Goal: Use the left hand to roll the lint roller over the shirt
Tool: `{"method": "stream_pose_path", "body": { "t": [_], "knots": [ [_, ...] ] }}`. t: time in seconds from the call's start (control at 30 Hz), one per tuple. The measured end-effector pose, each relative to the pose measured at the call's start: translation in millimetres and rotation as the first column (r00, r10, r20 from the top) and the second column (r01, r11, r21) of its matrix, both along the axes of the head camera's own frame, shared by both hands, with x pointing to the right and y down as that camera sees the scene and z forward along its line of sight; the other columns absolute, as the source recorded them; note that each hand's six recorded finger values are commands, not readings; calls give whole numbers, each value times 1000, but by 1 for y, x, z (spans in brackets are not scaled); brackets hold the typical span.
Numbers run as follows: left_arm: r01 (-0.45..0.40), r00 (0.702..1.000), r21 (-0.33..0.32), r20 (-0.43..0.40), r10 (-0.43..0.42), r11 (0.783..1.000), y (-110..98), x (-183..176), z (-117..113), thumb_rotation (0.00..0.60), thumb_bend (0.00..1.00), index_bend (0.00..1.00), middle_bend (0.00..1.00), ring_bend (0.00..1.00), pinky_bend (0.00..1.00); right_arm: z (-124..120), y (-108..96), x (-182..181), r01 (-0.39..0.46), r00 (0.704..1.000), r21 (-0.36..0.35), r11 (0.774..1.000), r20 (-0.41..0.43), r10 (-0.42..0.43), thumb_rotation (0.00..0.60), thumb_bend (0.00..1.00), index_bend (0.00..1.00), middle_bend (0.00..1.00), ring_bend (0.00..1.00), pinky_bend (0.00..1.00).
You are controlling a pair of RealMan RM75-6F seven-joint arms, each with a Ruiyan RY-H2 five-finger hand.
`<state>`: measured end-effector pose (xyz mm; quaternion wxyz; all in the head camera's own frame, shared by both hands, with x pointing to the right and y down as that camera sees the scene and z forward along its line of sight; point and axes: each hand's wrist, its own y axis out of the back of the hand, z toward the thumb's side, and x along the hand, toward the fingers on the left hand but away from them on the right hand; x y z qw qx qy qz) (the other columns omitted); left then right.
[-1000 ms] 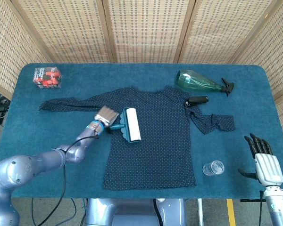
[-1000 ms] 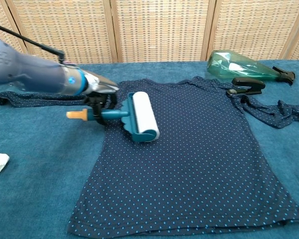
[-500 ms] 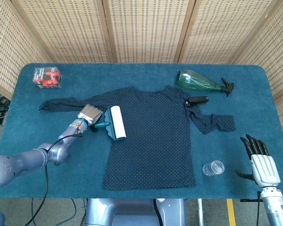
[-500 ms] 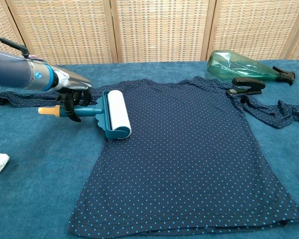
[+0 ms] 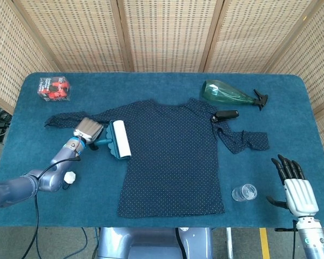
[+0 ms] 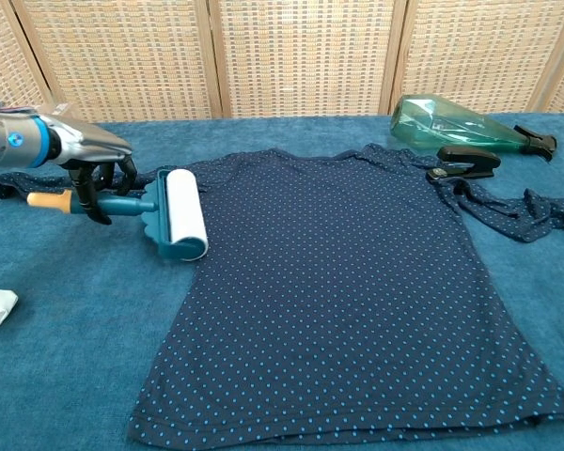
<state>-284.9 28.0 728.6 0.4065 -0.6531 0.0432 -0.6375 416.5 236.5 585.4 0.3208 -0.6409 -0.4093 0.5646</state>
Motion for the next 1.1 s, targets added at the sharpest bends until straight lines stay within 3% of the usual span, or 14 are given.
{"method": "stream_pose_path", "body": {
  "t": [0.1, 0.27, 0.47, 0.67, 0.8, 0.93, 1.1],
  "knots": [
    [16, 1000, 18, -13, -16, 1000, 4, -7, -3, 600, 126, 9, 0, 0, 0, -1, 1, -2, 6, 1000, 0, 1000, 3, -6, 600, 88, 0, 0, 0, 0],
    [48, 998, 59, -50, -45, 997, 4, -11, -9, 600, 125, 0, 0, 0, 0, -3, 1, -4, 14, 1000, 8, 1000, 6, -14, 600, 88, 0, 0, 0, 0],
    [130, 978, 120, -178, -107, 984, 13, -18, -27, 600, 125, 0, 0, 0, 0, -6, 0, -1, 6, 1000, 19, 1000, 8, -6, 600, 88, 0, 0, 0, 0],
    [193, 950, 224, -286, -125, 955, 30, -35, -57, 600, 125, 0, 0, 0, 0, -11, -3, 3, -10, 1000, 36, 999, 5, 10, 600, 87, 0, 0, 0, 0],
    [266, 925, 288, -345, -159, 920, 59, -58, -80, 600, 125, 0, 0, 0, 0, -13, -5, 7, -24, 1000, 45, 999, -1, 24, 600, 87, 0, 0, 0, 0],
    [319, 916, 338, -351, -196, 886, 98, -87, -99, 600, 125, 0, 0, 0, 0, -17, -6, 9, -28, 1000, 62, 998, -7, 28, 600, 86, 0, 0, 0, 0],
    [342, 918, 361, -327, -225, 868, 149, -115, -114, 600, 125, 0, 0, 0, 0, -20, -7, 8, -27, 1000, 72, 997, -5, 28, 600, 86, 0, 0, 0, 0]
  ]
}}
